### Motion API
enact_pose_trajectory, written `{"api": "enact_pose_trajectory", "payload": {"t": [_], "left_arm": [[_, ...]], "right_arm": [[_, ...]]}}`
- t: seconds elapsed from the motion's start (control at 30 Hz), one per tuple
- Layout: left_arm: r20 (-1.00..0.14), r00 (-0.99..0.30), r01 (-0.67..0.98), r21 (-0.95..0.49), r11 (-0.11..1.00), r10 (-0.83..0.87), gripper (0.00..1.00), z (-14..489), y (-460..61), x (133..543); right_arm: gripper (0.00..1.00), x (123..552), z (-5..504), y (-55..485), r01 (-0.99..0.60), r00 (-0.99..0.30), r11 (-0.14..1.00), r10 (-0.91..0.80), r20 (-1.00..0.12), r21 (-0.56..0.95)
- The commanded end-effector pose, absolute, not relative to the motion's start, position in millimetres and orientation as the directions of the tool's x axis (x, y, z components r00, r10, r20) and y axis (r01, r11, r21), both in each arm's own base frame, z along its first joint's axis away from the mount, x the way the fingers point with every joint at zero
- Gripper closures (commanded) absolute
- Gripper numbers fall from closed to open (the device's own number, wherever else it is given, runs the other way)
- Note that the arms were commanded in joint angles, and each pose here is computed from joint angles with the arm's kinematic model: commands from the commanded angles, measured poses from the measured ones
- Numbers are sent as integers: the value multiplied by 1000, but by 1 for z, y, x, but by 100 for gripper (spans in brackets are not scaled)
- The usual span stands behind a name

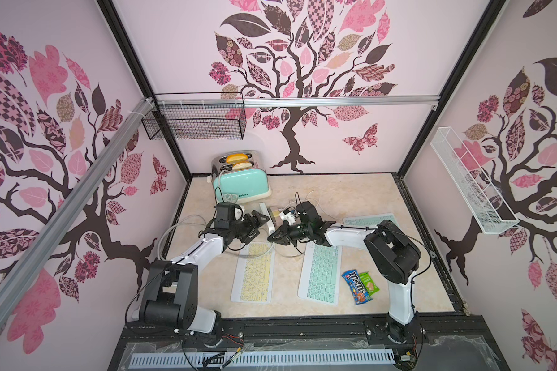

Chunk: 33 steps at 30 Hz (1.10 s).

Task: Unplug the wireless keyboard
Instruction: Pick up the socket from the center of the board.

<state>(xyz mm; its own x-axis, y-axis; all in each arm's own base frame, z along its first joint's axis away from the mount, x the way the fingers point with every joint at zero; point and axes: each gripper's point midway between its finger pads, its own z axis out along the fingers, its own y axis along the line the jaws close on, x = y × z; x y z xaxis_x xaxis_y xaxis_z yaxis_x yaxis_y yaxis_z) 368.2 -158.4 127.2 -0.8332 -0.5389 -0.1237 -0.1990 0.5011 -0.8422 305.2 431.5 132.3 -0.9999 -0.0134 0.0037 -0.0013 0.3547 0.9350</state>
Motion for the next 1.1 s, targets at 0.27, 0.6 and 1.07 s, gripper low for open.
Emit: {"api": "enact_pose_trajectory", "payload": {"t": [0.27, 0.6, 1.07], "left_arm": [[-35, -738, -194, -945, 262, -674, 22, 107, -156, 422], [75, -745, -260, -948, 185, -663, 32, 90, -163, 432], [115, -753, -301, -936, 184, -648, 70, 79, -166, 439]], "right_arm": [[99, 309, 151, 443, 33, -998, 281, -48, 48, 959], [99, 305, 143, 441, -4, -992, 299, -124, 35, 954], [99, 301, 133, 443, 6, -984, 298, -167, 58, 954]]}}
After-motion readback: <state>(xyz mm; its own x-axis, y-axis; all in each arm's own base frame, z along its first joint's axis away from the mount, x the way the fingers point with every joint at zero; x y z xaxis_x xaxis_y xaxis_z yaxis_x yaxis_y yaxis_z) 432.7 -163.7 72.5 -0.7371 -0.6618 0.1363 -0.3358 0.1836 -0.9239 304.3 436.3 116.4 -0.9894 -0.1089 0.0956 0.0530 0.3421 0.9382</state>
